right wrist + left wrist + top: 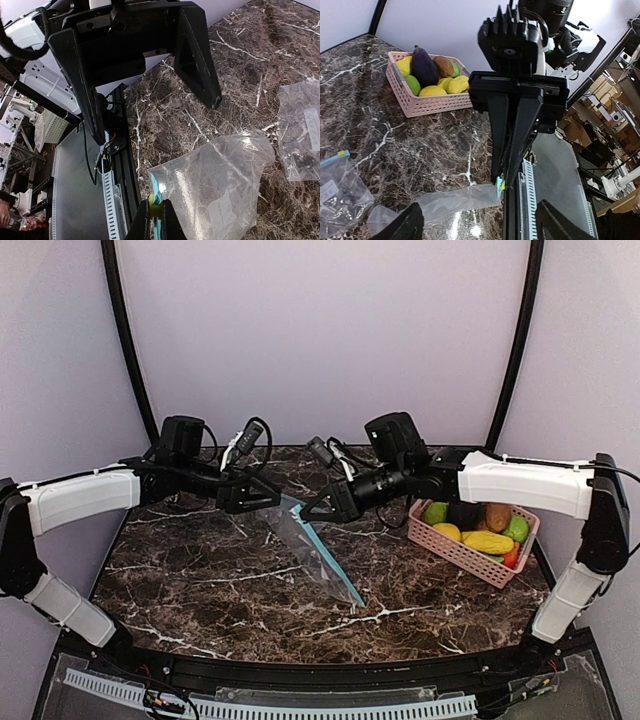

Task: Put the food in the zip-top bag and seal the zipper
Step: Hold the zipper food storage bag.

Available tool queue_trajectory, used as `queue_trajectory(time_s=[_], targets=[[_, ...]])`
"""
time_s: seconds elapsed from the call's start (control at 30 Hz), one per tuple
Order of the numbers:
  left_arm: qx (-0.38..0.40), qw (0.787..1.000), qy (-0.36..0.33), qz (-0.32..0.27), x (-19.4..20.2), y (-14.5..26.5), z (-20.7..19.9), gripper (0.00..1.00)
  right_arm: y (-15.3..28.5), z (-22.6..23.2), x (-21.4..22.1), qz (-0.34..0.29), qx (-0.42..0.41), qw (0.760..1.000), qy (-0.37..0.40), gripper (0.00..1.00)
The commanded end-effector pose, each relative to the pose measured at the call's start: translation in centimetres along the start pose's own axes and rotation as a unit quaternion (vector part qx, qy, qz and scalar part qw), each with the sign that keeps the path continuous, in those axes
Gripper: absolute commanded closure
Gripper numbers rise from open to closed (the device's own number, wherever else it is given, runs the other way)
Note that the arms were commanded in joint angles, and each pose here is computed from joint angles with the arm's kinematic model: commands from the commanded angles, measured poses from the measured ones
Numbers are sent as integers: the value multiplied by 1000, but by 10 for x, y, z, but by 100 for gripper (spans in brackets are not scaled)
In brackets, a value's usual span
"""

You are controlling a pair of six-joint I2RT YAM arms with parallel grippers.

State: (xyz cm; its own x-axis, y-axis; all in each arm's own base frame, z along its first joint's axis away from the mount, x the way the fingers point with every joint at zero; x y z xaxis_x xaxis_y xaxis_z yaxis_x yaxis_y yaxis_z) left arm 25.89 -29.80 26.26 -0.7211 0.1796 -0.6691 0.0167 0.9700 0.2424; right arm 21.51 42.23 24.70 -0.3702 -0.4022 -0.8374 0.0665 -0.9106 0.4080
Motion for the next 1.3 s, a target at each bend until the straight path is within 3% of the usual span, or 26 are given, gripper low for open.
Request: queue_trajectory(time_s=[0.0, 0.07, 0.27, 0.57, 1.07, 1.27], targets=[[63, 998, -21, 3, 1, -7, -30, 29, -4, 16, -14, -10, -44, 999, 9, 100], [65, 998, -14, 9, 4, -11, -29, 40, -3, 16, -15, -11, -43, 999, 9, 100], [71, 997, -7, 22, 10, -18, -29, 57, -1, 16, -13, -13, -36, 999, 8, 100], [61, 997, 8, 41, 20, -29, -20, 61, -1, 19, -13, -15, -43, 999, 9, 100], [59, 997, 16, 48, 22, -34, -16, 97, -4, 18, -9, -11, -45, 999, 4, 100], [57, 997, 9, 46, 22, -33, -17, 99, -5, 12, -8, -10, -27, 1000, 1, 100]])
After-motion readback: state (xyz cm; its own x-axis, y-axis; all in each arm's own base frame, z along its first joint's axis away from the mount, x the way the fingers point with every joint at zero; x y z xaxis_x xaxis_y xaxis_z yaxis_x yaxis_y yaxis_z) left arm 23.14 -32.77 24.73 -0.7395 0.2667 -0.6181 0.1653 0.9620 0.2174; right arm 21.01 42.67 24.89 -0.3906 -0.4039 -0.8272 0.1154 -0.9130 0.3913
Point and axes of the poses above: each gripper's point midway between its finger pads, its own y axis back along the fingers, its own z axis along the line the jaws close on, x = y × z, the point moved 1 cm from there along y, back along the fingers, and after that the axes turned 15 degrees about y, right-handed, at the moved point
